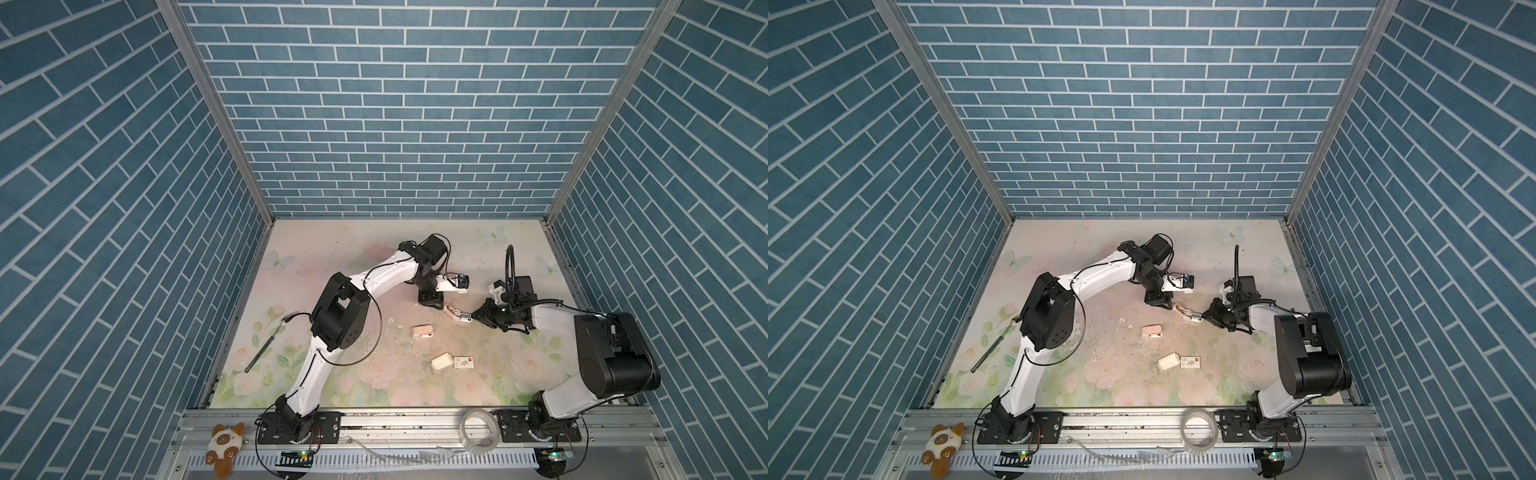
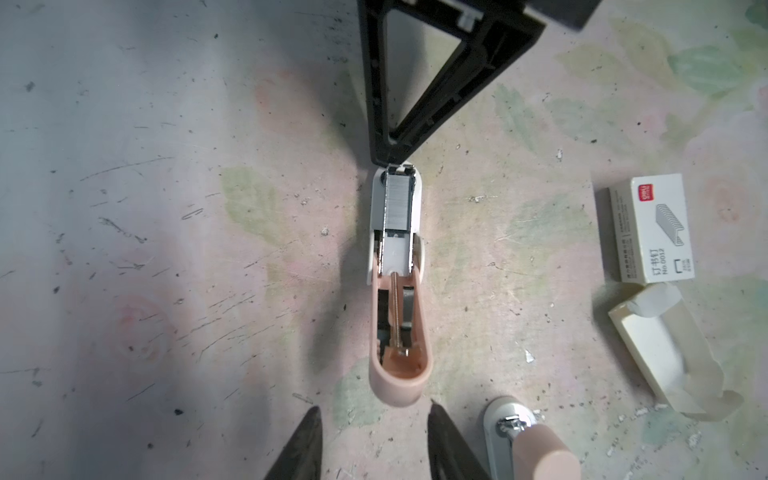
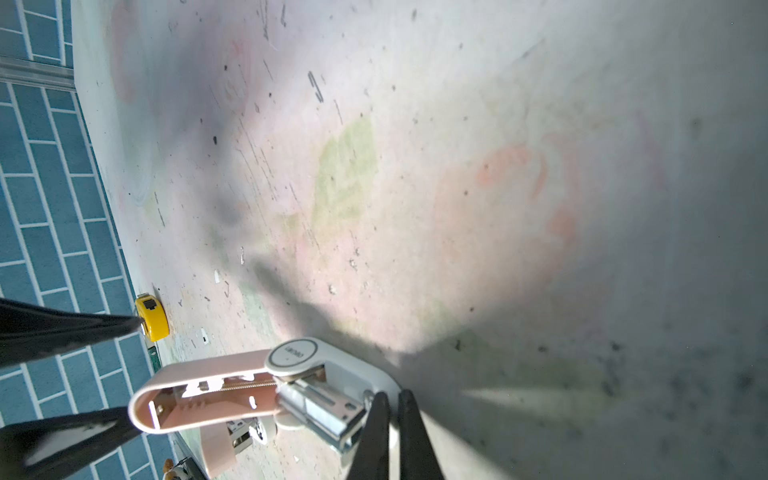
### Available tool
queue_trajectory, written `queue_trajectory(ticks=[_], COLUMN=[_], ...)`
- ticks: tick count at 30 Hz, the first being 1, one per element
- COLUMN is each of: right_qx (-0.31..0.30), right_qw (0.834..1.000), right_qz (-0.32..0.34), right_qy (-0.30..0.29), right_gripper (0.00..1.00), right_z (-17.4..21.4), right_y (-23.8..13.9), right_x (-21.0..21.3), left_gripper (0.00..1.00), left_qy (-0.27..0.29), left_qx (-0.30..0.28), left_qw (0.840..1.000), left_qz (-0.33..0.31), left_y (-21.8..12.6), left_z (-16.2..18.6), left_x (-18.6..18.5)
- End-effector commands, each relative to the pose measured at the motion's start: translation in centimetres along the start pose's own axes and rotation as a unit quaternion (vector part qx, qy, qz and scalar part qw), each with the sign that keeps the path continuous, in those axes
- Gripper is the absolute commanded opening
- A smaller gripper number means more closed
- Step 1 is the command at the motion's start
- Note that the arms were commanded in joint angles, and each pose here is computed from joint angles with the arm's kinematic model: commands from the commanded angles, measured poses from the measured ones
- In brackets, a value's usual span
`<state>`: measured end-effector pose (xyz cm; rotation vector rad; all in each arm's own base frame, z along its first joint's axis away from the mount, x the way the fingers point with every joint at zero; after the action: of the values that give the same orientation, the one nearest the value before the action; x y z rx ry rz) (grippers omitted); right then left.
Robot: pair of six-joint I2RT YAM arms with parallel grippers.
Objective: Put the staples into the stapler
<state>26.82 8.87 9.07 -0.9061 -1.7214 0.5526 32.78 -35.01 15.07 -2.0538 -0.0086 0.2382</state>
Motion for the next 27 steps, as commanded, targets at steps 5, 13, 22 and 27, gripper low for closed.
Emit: queue_trajectory(ticks=[5,13,22,27], right_qx=[0.028,0.031,0.032,0.025], right_qw=[1.000,0.999,0.999,0.999], right_qz=[0.008,0.006,0.008,0.011], right_qy=[0.007,0.009,0.012,0.018], right_gripper=[0.08,0.07,0.07,0.07], right_z=[1.4,1.5,1.6,1.6], right_y=[0.1,0.4,0.5,0.4], right_x=[-0.4,-0.6,-0.7,-0.8], left_gripper=[0.34,0.23,0.23,0.24], left_qy=[0.006,0.013,0.027,0.033], left_qx=[0.009,0.004,0.000,-0.001], left_qw=[1.000,0.999,0.999,0.999], left_qz=[0.019,0.029,0.031,0.032], left_y=[0.9,0.7,0.8,1.2], left_z=[-0.3,-1.0,-2.0,-2.7], left_x=[-0.3,-1.3,-2.3,-2.8])
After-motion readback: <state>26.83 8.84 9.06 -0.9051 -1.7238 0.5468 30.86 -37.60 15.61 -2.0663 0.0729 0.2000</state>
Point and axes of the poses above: each gripper's point midway between its finger pads, its own y axis out along the fingers, its own x axis along the line the jaws close on, z = x × y, the point moved 9 cm from there along -y, back along the fingers, and after that the axes turned 15 degrees about -y, right-handed, at the moved point
